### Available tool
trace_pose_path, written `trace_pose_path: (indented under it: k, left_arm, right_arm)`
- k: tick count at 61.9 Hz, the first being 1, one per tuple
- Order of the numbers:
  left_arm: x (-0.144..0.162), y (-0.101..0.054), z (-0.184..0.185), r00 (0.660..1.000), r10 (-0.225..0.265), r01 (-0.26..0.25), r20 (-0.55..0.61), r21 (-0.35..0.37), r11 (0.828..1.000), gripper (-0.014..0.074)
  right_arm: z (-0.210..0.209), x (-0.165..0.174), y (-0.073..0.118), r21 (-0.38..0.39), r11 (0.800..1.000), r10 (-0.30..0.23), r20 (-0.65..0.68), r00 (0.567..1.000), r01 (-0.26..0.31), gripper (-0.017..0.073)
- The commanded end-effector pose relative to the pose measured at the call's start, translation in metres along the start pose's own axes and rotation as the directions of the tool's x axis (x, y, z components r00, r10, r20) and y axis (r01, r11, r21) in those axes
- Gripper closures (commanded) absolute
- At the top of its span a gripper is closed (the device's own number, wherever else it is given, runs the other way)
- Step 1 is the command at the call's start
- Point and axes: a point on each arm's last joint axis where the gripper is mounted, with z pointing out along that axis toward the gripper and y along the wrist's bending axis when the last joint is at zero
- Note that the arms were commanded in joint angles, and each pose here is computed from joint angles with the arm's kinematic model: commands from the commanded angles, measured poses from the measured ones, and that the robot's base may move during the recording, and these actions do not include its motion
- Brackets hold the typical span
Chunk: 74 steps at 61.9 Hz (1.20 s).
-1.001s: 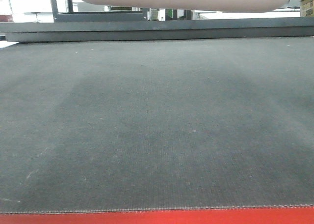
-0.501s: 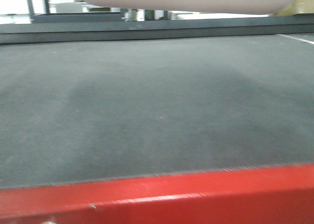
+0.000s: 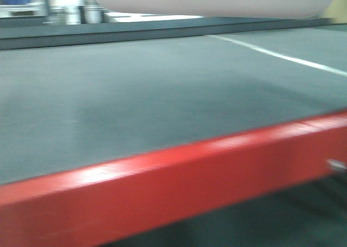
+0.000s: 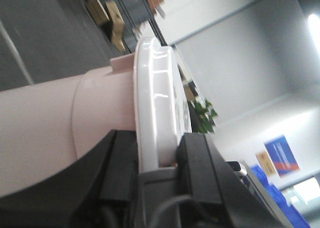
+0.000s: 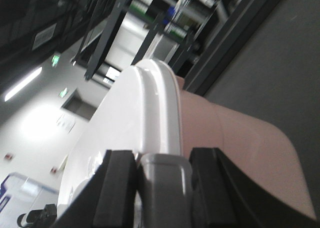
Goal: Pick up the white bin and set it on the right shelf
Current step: 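Drive away from the table carrying the bin in both grippers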
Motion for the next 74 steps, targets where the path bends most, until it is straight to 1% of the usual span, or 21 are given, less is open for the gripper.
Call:
trace_pose_path:
  k: [1,74]
  left_arm:
    - [0.0218,-0.0593,-0.0015,0.982,0.078,-0.014,-0.174,0.345,0.939,0.072]
    - [0.0218,-0.0593,-0.0015,0.982,0.078,-0.014,-0.174,0.345,0.939,0.072]
  right_arm:
    - [-0.0047,0.0047,0.0392,-0.204,0.979,-0.003,-0.041,0.999,-0.005,0.0491]
    - [-0.0047,0.0046,0.039,-0.202,0.979,-0.003,-0.039,0.999,-0.005,0.0491]
